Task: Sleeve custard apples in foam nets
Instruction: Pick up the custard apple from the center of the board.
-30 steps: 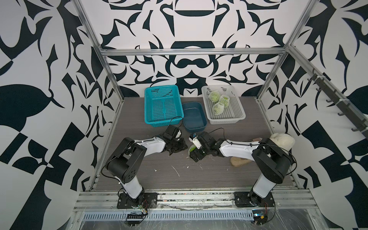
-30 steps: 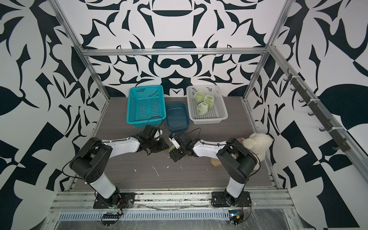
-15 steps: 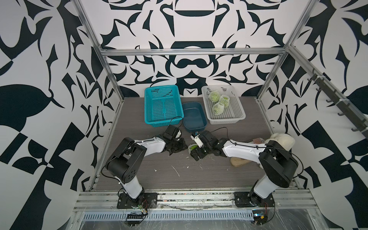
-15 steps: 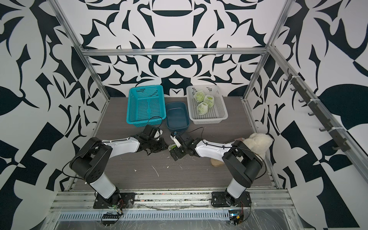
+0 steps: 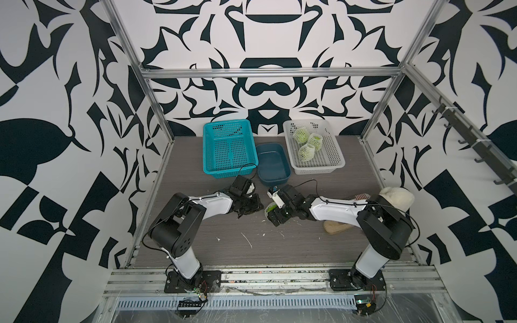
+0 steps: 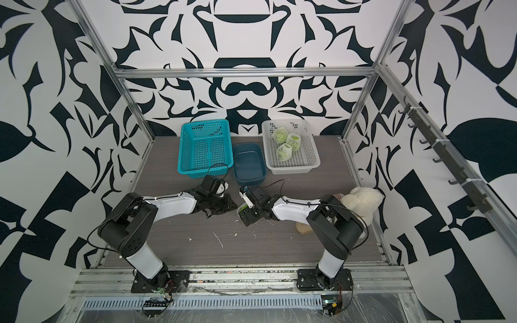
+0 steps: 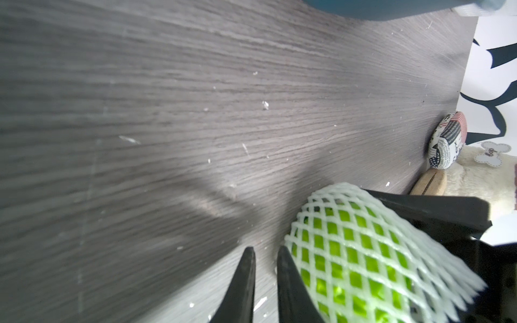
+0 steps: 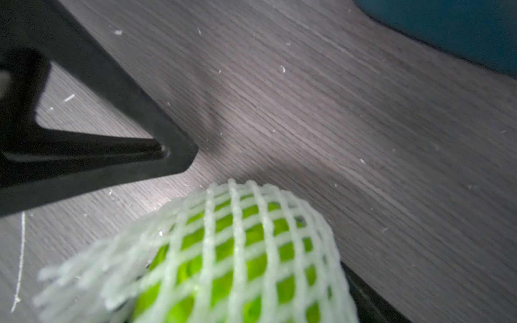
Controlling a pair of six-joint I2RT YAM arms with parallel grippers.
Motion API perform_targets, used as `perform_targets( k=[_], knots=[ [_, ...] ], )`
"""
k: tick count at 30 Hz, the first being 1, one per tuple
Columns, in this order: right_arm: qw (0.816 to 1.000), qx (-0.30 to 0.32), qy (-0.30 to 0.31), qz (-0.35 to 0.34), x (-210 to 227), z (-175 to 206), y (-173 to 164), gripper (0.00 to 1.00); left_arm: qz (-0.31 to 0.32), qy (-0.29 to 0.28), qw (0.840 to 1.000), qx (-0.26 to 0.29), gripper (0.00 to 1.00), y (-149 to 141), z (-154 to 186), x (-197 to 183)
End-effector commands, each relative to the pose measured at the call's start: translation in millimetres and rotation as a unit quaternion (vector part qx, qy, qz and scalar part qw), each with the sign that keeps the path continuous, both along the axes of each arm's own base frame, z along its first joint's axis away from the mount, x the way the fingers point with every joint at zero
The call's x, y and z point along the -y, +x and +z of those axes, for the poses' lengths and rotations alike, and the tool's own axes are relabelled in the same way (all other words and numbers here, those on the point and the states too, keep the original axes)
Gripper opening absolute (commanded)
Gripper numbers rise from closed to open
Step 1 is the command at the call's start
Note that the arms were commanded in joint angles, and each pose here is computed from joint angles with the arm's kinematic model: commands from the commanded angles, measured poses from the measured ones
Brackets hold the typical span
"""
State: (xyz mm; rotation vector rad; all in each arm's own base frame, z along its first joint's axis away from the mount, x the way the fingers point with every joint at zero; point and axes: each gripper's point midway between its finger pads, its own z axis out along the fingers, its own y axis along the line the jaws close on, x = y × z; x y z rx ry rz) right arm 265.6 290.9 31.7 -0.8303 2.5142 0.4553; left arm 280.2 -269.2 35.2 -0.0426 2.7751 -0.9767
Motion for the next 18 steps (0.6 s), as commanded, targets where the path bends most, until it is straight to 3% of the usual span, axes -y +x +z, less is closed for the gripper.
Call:
perform_targets(
  k=[1,4,9,18],
  knots=[
    [1.0,0.014,0.007,-0.004,-1,6,5,0.95,-0.007,-0.008,1.0,0.015,0.19,7,14,4],
    [1.0,0.016,0.01,-0.006,-1,8,6,0.9,-0.008,-0.007,1.0,0.015,0.19,7,14,5],
    [0.999,0.001,0.037,-0.012,-1,13,8,0.67,-0.007,-0.007,1.0,0.02,0.19,8,17,4],
    [0.988,-0.047,0.14,-0.053,-3,69,24,0.69,0.035,-0.01,0.998,0.056,0.19,29,35,-14]
  ],
)
